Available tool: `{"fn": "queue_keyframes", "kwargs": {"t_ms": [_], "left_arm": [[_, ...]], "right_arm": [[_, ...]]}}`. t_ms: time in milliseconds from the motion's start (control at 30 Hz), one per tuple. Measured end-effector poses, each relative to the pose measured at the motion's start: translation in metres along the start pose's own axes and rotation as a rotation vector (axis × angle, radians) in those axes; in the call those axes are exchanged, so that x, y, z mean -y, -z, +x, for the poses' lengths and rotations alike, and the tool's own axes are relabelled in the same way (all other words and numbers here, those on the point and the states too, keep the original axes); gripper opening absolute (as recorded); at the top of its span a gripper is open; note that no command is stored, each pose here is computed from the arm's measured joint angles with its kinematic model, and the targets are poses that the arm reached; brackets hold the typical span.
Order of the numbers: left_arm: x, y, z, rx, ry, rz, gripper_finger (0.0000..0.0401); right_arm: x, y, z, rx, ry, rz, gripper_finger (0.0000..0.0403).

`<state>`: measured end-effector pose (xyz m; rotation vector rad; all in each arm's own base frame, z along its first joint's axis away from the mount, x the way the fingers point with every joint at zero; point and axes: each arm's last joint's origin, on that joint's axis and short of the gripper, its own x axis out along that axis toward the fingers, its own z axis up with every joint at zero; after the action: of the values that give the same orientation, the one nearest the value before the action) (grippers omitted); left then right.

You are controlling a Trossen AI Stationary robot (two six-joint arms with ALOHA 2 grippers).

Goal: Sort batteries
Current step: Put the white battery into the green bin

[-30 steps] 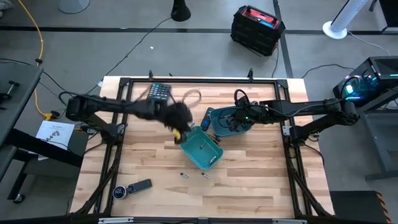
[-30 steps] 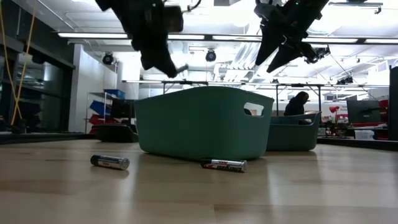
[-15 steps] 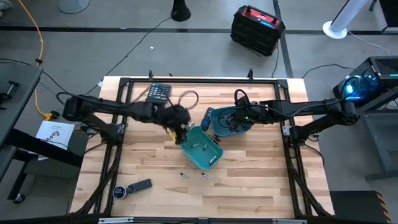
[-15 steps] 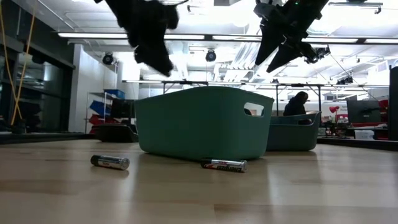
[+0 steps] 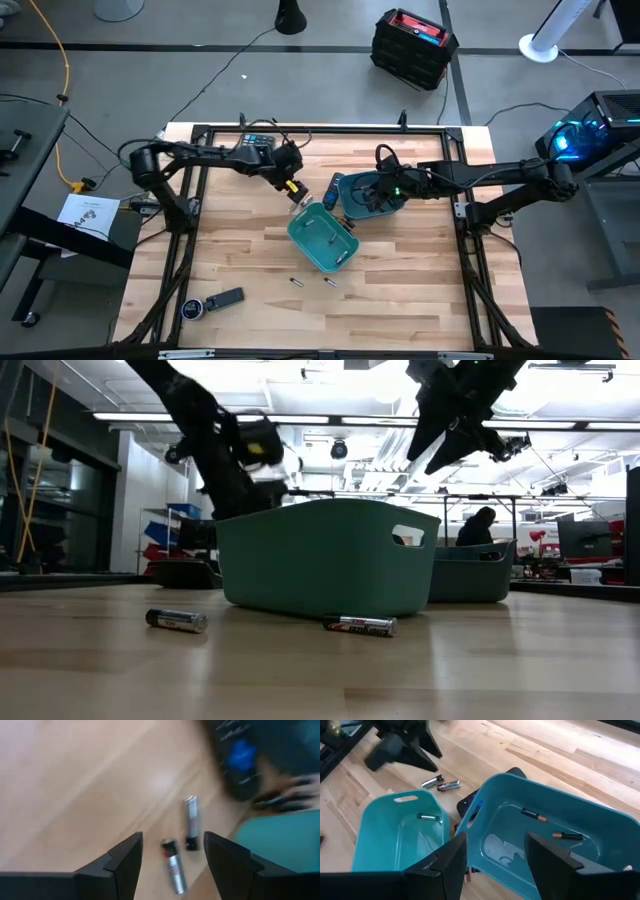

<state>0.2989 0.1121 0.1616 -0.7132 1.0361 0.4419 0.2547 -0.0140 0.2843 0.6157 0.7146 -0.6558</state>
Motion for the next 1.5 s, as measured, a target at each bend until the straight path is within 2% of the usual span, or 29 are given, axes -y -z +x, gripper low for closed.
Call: {"fn": "queue_keyframes", "kwargs": {"t_ms": [167,400,500,600,733,800,967,1233,1367,1500], "left_arm": [[0.003,0.010,0.024,-0.099,-0.012,-0.003,0.0197],[0.014,0.024,0.039,-0.097,-0.181,0.054,0.0179],[0.017,0.031,0.040,-0.109,-0.242,0.129,0.0164],[0.018,0.037,0.039,-0.135,-0.326,0.225,0.0130],[0.017,0.043,0.036,-0.187,-0.372,0.300,0.0049],[0.017,0.044,0.033,-0.190,-0.363,0.298,0.0029],[0.021,0.044,0.012,-0.147,-0.335,0.272,0.0029],[0.034,0.033,-0.048,0.057,-0.217,0.243,0.0029],[0.047,0.031,-0.077,0.157,-0.093,0.235,0.0029],[0.078,0.040,-0.087,0.204,0.037,0.321,0.0029]], "right_arm": [[0.000,0.000,0.000,0.000,0.000,-0.002,0.0190],[0.000,0.000,0.000,0.000,0.000,-0.002,0.0190],[0.000,0.000,0.000,-0.001,0.000,-0.002,0.0190],[0.000,0.000,0.000,0.000,0.000,-0.002,0.0190],[0.000,0.000,0.000,0.000,-0.001,-0.002,0.0190],[0.000,0.000,0.000,0.001,-0.002,-0.002,0.0190],[0.000,0.000,0.000,0.001,-0.001,-0.007,0.0190],[0.000,0.000,0.000,0.002,-0.002,-0.010,0.0190],[0.000,0.000,0.000,0.002,-0.002,-0.010,0.0190],[0.000,0.000,0.000,0.003,-0.002,-0.010,0.0190]]}}
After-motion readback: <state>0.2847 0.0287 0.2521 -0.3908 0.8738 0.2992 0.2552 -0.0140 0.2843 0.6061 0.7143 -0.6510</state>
